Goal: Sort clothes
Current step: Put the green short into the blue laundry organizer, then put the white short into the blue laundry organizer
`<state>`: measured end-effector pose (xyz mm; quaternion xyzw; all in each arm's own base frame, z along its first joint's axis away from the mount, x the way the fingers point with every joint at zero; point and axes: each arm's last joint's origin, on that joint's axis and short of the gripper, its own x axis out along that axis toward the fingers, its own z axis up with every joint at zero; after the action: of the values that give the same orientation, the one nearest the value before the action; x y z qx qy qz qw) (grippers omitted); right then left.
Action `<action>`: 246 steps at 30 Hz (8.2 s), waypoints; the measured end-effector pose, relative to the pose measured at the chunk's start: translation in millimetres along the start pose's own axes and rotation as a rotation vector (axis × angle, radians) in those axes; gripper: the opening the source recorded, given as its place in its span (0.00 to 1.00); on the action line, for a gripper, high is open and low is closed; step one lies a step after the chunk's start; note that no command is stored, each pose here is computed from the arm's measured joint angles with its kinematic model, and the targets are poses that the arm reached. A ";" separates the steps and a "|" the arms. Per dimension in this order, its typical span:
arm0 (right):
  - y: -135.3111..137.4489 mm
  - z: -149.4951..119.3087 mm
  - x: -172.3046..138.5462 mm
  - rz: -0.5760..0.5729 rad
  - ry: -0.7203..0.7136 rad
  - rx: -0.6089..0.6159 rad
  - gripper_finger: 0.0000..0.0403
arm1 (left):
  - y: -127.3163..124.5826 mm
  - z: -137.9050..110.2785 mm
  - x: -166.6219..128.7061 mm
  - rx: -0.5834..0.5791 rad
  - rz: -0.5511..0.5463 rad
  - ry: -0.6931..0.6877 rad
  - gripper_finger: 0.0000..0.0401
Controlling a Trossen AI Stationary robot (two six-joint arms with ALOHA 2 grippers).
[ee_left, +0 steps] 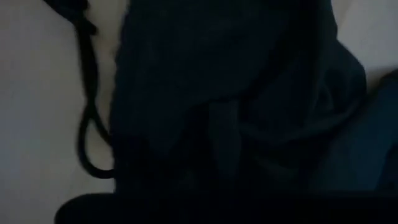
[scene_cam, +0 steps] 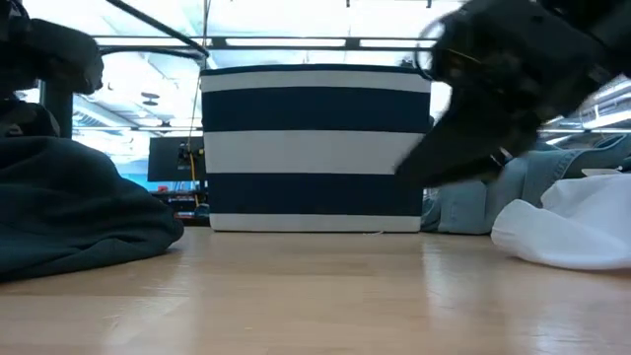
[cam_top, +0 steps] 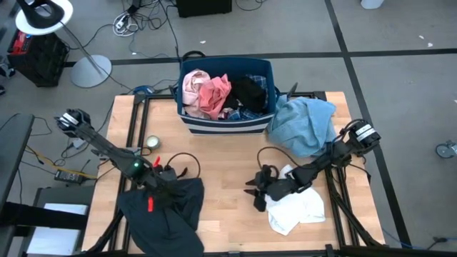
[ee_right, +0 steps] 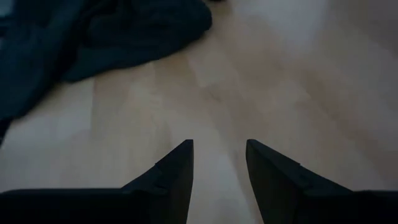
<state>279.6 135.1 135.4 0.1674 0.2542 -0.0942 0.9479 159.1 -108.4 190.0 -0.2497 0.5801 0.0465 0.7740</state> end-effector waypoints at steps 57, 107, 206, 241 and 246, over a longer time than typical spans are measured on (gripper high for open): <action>-31.7 -23.3 -6.3 -0.004 -0.062 0.008 0.37 | 28.4 280.1 -395.4 0.284 0.685 -1.745 0.00; -29.9 -29.8 -8.9 -0.020 -0.034 0.027 0.37 | 215.8 383.9 -94.4 -0.105 0.275 -0.205 0.01; -49.3 -7.8 -137.2 -0.076 0.253 0.246 0.21 | 72.5 50.9 -89.1 0.200 -0.140 -1.139 0.32; -31.7 -50.5 -26.2 -0.160 0.075 0.184 0.22 | 80.2 34.3 -41.3 0.196 -0.279 -1.191 0.32; -40.1 -28.4 -11.4 -0.128 0.007 0.121 0.26 | 79.1 33.6 -40.8 0.202 -0.285 -1.186 0.32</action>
<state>246.5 109.4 107.2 0.2080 0.2617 -0.1692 0.9272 146.7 -15.8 208.1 -0.1818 0.0137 0.0184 0.9831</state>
